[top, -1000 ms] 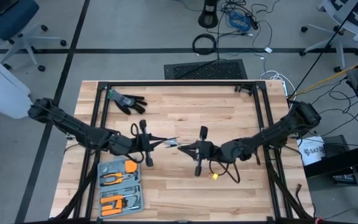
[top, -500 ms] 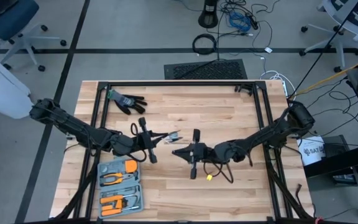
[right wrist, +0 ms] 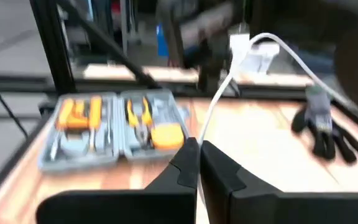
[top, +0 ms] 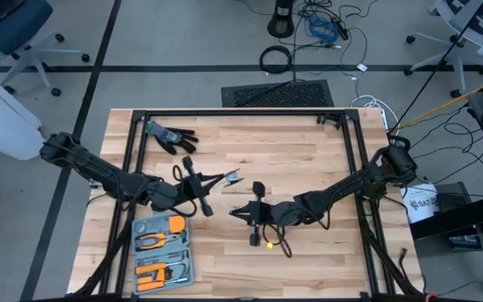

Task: Coil cords
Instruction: Uncoil the white cable wire from the spool

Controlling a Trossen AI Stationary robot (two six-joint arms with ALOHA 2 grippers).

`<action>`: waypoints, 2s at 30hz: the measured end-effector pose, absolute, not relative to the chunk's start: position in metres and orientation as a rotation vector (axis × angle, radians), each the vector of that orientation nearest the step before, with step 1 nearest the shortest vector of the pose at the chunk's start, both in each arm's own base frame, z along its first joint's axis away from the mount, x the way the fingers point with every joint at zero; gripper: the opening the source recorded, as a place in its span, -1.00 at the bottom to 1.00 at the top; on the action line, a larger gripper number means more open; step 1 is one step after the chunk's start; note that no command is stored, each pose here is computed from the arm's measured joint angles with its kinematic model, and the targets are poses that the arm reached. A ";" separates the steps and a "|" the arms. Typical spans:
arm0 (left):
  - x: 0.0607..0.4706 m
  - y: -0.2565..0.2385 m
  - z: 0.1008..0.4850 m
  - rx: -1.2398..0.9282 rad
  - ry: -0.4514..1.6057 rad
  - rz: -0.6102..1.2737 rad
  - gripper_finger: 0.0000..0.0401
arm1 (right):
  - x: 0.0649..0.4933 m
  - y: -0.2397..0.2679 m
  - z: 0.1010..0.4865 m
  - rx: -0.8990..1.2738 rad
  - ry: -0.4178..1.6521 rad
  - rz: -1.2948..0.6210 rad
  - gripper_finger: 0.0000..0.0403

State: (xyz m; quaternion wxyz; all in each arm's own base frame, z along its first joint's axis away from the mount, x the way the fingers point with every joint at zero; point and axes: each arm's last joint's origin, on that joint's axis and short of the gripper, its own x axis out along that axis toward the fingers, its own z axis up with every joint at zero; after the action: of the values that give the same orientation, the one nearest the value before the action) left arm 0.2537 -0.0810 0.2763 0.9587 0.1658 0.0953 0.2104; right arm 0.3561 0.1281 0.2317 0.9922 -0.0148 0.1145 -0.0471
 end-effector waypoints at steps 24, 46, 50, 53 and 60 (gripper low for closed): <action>0.222 -0.099 0.313 0.250 0.054 0.333 -1.00 | 0.327 0.092 0.202 -0.107 0.762 -0.227 -0.98; 0.220 -0.104 0.312 0.240 0.059 0.224 -1.00 | 0.313 0.108 0.256 -0.104 0.528 -0.047 -0.23; 0.220 -0.105 0.312 0.240 0.056 0.189 -1.00 | 0.315 0.113 0.265 -0.135 0.416 -0.100 -0.17; 0.220 -0.105 0.312 0.240 0.055 0.186 -1.00 | 0.319 0.117 0.269 -0.141 0.353 -0.086 -0.12; 0.221 -0.105 0.312 0.241 0.055 0.185 -1.00 | 0.325 0.120 0.266 -0.135 0.318 -0.075 -0.10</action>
State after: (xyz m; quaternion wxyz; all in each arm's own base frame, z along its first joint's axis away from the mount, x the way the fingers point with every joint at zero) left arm 0.2205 -0.1046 0.3117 0.9881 0.1198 0.0274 0.0923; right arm 0.3250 0.1201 0.2659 0.9844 -0.0671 0.1583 -0.0373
